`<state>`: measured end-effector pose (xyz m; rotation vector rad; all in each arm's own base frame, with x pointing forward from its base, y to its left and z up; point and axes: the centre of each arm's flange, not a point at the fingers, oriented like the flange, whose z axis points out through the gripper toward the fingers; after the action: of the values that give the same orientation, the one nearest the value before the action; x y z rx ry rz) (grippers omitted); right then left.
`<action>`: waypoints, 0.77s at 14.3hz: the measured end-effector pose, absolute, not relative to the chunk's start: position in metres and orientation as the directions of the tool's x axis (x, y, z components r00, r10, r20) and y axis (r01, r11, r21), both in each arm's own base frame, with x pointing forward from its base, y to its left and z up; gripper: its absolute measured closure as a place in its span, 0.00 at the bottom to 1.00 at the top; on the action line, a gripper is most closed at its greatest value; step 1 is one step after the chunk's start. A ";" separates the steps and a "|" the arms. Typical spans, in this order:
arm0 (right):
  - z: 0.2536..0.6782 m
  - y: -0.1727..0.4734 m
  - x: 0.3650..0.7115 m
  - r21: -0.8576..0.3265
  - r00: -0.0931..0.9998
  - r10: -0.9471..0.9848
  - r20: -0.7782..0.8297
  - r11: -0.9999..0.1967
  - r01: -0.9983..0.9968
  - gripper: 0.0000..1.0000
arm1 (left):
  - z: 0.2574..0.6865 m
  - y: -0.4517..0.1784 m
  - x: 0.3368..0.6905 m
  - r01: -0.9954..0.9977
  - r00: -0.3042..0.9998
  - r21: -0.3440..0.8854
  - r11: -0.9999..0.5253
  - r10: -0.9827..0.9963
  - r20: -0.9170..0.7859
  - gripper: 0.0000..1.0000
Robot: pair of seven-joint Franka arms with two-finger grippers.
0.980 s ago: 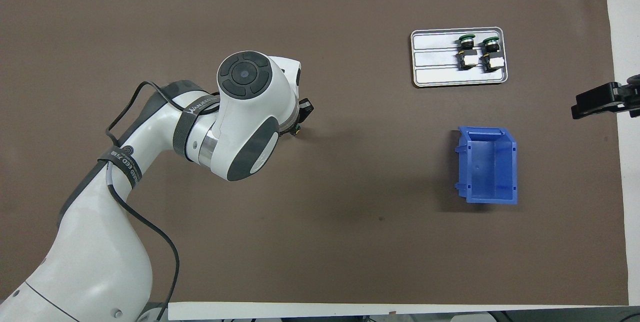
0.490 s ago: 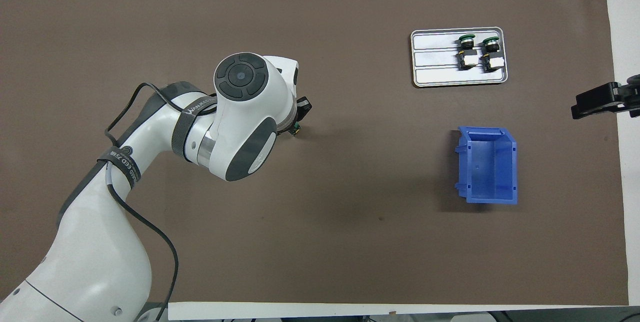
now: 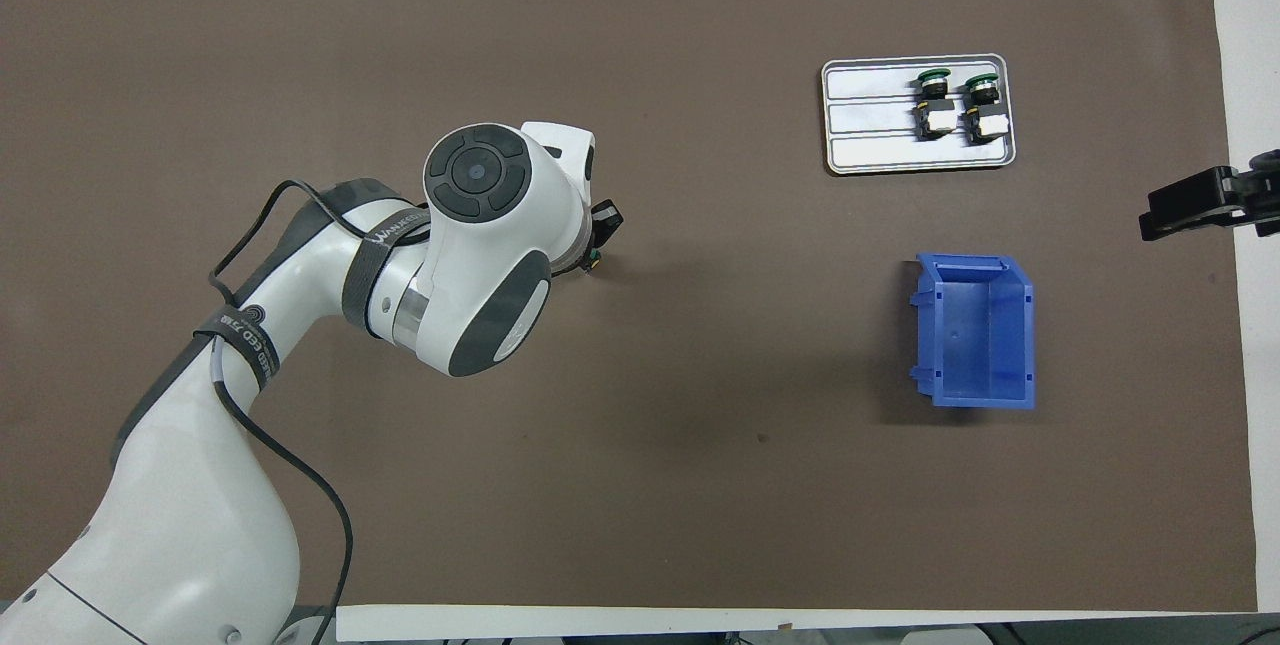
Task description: Place and press button with both arms
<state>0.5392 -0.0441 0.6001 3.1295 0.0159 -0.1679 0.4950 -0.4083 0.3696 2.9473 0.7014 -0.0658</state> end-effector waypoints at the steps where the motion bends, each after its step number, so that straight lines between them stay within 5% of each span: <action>1: 0.600 -0.044 0.539 0.007 0.994 0.012 -0.107 -1.000 0.013 0.00 | 0.372 -0.408 0.495 0.452 0.892 0.101 -0.886 0.447 -0.066 0.93; 2: 0.600 -0.042 0.539 0.006 0.994 0.021 -0.107 -1.000 0.022 0.00 | 0.376 -0.407 0.496 0.452 0.892 0.107 -0.886 0.448 -0.063 0.90; 9: 0.601 -0.019 0.540 -0.001 0.990 0.090 -0.105 -0.996 0.091 0.00 | 0.422 -0.363 0.516 0.506 0.862 0.130 -0.853 0.504 -0.048 0.16; 11: 0.603 -0.007 0.541 -0.040 0.989 0.109 -0.096 -0.994 0.105 0.00 | 0.427 -0.341 0.523 0.491 0.871 0.097 -0.866 0.487 -0.061 0.10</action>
<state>0.5407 -0.0070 0.6031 3.1686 0.1704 -0.1552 0.5228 -0.3406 0.4274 2.9324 0.7690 -0.0519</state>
